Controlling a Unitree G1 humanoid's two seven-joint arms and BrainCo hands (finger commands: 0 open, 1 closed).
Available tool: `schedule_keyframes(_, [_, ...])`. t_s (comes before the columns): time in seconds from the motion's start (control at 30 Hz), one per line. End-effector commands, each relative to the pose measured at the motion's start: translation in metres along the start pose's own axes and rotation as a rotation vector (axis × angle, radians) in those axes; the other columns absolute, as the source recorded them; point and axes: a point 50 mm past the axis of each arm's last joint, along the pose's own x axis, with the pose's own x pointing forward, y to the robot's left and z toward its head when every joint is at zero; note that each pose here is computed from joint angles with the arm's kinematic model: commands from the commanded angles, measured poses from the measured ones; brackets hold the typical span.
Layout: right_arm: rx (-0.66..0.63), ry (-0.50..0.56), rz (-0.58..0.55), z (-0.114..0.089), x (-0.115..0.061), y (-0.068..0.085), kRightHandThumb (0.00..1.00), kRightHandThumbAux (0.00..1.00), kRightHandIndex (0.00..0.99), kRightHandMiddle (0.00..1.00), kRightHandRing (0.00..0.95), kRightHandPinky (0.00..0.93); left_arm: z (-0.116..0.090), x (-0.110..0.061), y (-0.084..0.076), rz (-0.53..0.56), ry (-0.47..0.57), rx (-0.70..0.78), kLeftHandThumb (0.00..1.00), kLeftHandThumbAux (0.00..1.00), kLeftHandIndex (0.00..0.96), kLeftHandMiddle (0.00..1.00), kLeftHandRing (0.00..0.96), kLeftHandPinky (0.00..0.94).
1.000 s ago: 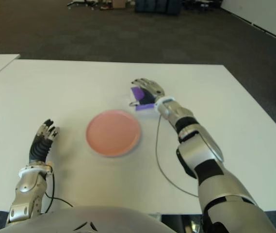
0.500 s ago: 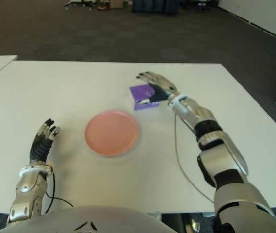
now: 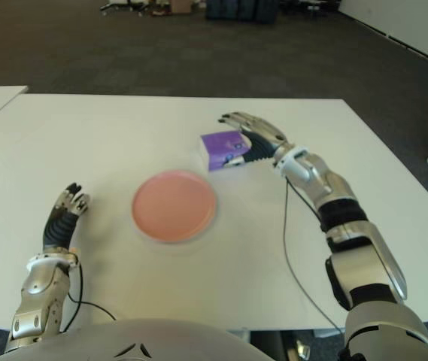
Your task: Put the tissue paper into the plate.
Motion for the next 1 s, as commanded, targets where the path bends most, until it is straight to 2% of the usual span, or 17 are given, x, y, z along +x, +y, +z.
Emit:
schedule_keyframes(0.03, [0.012, 0.073, 0.001, -0.007, 0.023, 0.000, 0.128, 0.460, 0.000, 0.000, 0.000, 0.000, -0.001, 0.005, 0.000, -0.017, 0.004, 0.011, 0.036, 0.535, 0.000, 0.000, 0.000, 0.011])
schedule_keyframes(0.13, [0.001, 0.117, -0.026, -0.007, 0.043, -0.003, 0.190, 0.463, 0.000, 0.000, 0.000, 0.000, 0.000, 0.007, 0.000, -0.022, 0.001, 0.029, 0.031, 0.529, 0.000, 0.000, 0.000, 0.013])
schedule_keyframes(0.2, [-0.009, 0.124, -0.036, -0.006, 0.049, -0.003, 0.242, 0.448, 0.000, 0.000, 0.000, 0.000, 0.000, 0.007, 0.000, -0.024, 0.000, 0.033, 0.027, 0.527, 0.000, 0.000, 0.000, 0.008])
schedule_keyframes(0.5, [-0.132, 0.155, -0.051, 0.010, 0.081, -0.006, 0.309, 0.354, 0.000, 0.000, 0.000, 0.000, 0.001, 0.009, 0.001, -0.023, -0.008, 0.020, 0.021, 0.539, 0.000, 0.000, 0.000, 0.005])
schedule_keyframes(0.7, [-0.191, 0.163, -0.054, 0.019, 0.094, -0.008, 0.334, 0.271, 0.000, 0.000, 0.000, 0.000, 0.001, 0.008, 0.002, -0.011, -0.006, 0.028, 0.020, 0.541, 0.000, 0.000, 0.000, 0.010])
schedule_keyframes(1.0, [-0.265, 0.168, -0.025, 0.034, 0.109, -0.005, 0.367, 0.217, 0.000, 0.000, 0.000, 0.000, 0.001, 0.005, 0.004, -0.002, -0.006, 0.051, 0.018, 0.528, 0.000, 0.000, 0.000, 0.014])
